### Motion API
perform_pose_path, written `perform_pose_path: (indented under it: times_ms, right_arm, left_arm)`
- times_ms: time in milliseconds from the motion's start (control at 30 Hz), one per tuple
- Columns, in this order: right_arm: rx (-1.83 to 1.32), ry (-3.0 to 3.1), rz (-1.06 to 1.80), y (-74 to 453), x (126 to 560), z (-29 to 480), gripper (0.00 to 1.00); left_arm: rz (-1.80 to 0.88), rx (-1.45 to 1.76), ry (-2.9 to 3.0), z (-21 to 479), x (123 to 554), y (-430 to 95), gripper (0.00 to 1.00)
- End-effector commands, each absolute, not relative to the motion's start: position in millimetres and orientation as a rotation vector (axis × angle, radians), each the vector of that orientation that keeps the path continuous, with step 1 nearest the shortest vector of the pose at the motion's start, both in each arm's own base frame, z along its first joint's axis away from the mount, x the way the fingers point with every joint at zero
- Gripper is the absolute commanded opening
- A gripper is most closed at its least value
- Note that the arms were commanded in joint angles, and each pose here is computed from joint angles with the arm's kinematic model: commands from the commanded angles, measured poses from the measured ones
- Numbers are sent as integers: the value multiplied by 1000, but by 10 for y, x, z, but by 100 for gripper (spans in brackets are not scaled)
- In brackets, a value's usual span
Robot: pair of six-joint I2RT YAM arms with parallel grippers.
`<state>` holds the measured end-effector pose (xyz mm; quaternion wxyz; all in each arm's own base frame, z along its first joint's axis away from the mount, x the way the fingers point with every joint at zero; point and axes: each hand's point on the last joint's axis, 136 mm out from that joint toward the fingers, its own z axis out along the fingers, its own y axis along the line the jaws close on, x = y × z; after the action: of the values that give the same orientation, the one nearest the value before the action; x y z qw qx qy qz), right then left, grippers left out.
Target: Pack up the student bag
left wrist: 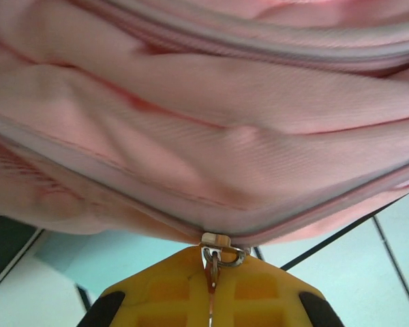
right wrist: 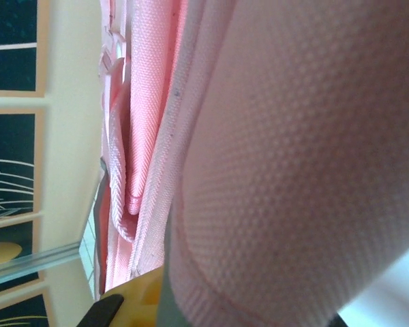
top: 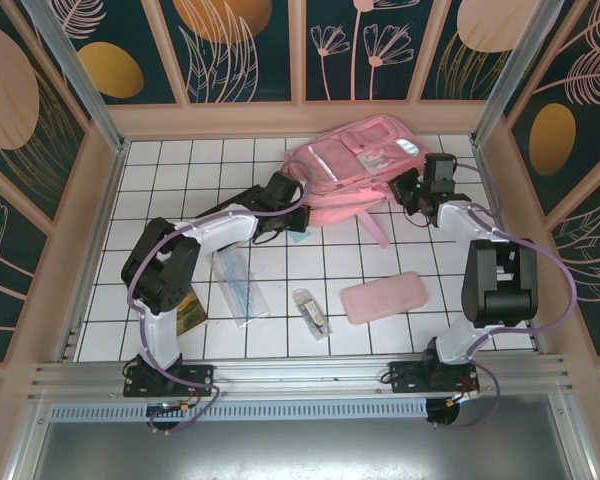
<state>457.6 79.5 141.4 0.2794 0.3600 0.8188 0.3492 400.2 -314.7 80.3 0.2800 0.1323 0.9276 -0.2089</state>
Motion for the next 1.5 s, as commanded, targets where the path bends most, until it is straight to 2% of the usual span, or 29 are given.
perform_pose_path:
  times_ms: [0,67,167,200,267,333,433,600,633,667,767,933,1067,1233,1367,1467]
  right_arm:
    - [803,2100,850,595,4910,1761,0]
    - [769,2115,823,579,4987,1741,0]
    - [710,2118,799,569,5183,1769,3]
    - [707,2131,792,563,5247,1739,10]
    - [727,2184,786,557,5333,1663,42]
    - [755,2232,779,563,5333,1625,59]
    - [782,2277,769,544,5146,1563,77]
    - [841,2328,762,410,4512,1410,83]
    - [853,2325,755,377,4366,1415,96]
    - [862,2326,745,349,4221,1413,98]
    - [879,2307,764,371,3868,1507,99]
    - [929,2186,957,625,3514,1683,99]
    - [997,2131,1200,1017,3413,1597,99]
    - [1036,2085,1308,1297,3509,1498,95]
    - [1060,2052,1363,1429,3698,1378,88]
    - [1048,2036,1343,1414,3894,1307,72]
  left_arm:
    - [-341,408,2663,508,3738,-2670,0]
    - [-394,456,2674,507,3714,-2749,0]
    - [-618,512,2671,623,3609,-3054,0]
    - [-658,517,2660,665,3590,-3129,0]
    - [-726,539,2624,797,3553,-3321,0]
    - [-806,526,2594,914,3542,-3518,0]
    - [-956,471,2543,1062,3601,-3772,0]
    - [-1101,466,2454,1276,3703,-4180,0]
    - [-1116,468,2442,1308,3721,-4247,0]
    - [-1133,470,2427,1349,3733,-4314,0]
    - [-1190,465,2402,1417,3731,-4449,0]
    - [-1276,463,2384,1492,3615,-4585,0]
    - [-1323,475,2378,1570,3473,-4646,0]
    - [-1335,499,2378,1651,3333,-4689,0]
    - [-1336,524,2393,1668,3228,-4680,0]
    - [-1315,545,2420,1645,3159,-4615,0]
